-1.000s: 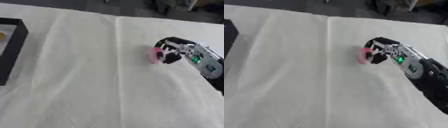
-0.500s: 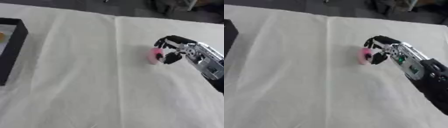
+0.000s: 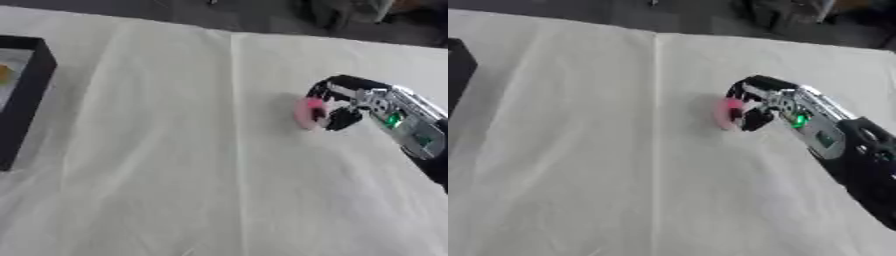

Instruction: Pick up the objects with one hand, pass them to the other hand, and then place them into the box on the other side of the table.

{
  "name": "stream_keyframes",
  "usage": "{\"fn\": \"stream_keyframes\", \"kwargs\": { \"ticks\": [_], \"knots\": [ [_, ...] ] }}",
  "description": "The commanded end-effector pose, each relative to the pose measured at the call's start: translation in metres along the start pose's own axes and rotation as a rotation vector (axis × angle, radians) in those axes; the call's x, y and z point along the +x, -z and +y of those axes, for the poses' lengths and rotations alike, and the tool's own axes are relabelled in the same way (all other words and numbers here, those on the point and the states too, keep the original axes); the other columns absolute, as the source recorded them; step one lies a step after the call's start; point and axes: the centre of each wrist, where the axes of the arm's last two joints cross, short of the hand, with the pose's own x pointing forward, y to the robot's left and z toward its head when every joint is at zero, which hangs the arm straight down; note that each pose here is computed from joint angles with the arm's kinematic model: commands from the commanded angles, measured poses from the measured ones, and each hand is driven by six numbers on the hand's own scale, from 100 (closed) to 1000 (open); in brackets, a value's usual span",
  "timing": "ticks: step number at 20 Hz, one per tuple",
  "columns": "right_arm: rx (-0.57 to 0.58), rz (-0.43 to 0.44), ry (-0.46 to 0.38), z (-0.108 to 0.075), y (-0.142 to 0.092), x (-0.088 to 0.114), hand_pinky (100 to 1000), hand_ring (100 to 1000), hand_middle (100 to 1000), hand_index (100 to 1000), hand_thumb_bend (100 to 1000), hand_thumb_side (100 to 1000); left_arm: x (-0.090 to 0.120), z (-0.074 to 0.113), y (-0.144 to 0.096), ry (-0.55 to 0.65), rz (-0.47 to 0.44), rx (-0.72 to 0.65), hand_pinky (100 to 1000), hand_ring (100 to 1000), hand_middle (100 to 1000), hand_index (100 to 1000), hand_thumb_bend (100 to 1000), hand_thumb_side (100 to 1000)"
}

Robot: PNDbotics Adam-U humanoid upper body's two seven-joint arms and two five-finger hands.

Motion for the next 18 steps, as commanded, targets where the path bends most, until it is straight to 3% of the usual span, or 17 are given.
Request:
{"fn": "stream_keyframes", "kwargs": {
  "ticks": [1,6,10,13,18],
  "knots": [
    [-0.002,0.000,-0.015,-0.007,-0.002,-0.002,795,768,615,761,336,100,0.006,0.002,0.001,0.004,-0.026,0.006,954,677,740,844,474,743],
    [-0.054,-0.003,0.000,-0.010,-0.003,0.000,766,679,388,547,282,100,0.006,0.002,0.001,0.003,-0.023,0.007,954,676,738,840,474,743],
    [-0.114,0.001,-0.001,-0.012,-0.004,0.002,738,596,230,368,311,100,0.006,0.002,0.001,0.003,-0.023,0.009,955,675,735,838,473,743],
    [-0.175,0.011,-0.003,-0.016,-0.006,0.003,708,559,188,299,341,100,0.006,0.003,0.001,0.001,-0.023,0.011,955,675,734,836,472,742],
    [-0.295,0.021,0.025,-0.020,-0.011,0.008,663,532,203,303,374,100,0.006,0.003,0.001,0.001,-0.023,0.015,955,674,727,832,473,740]
  ]
}}
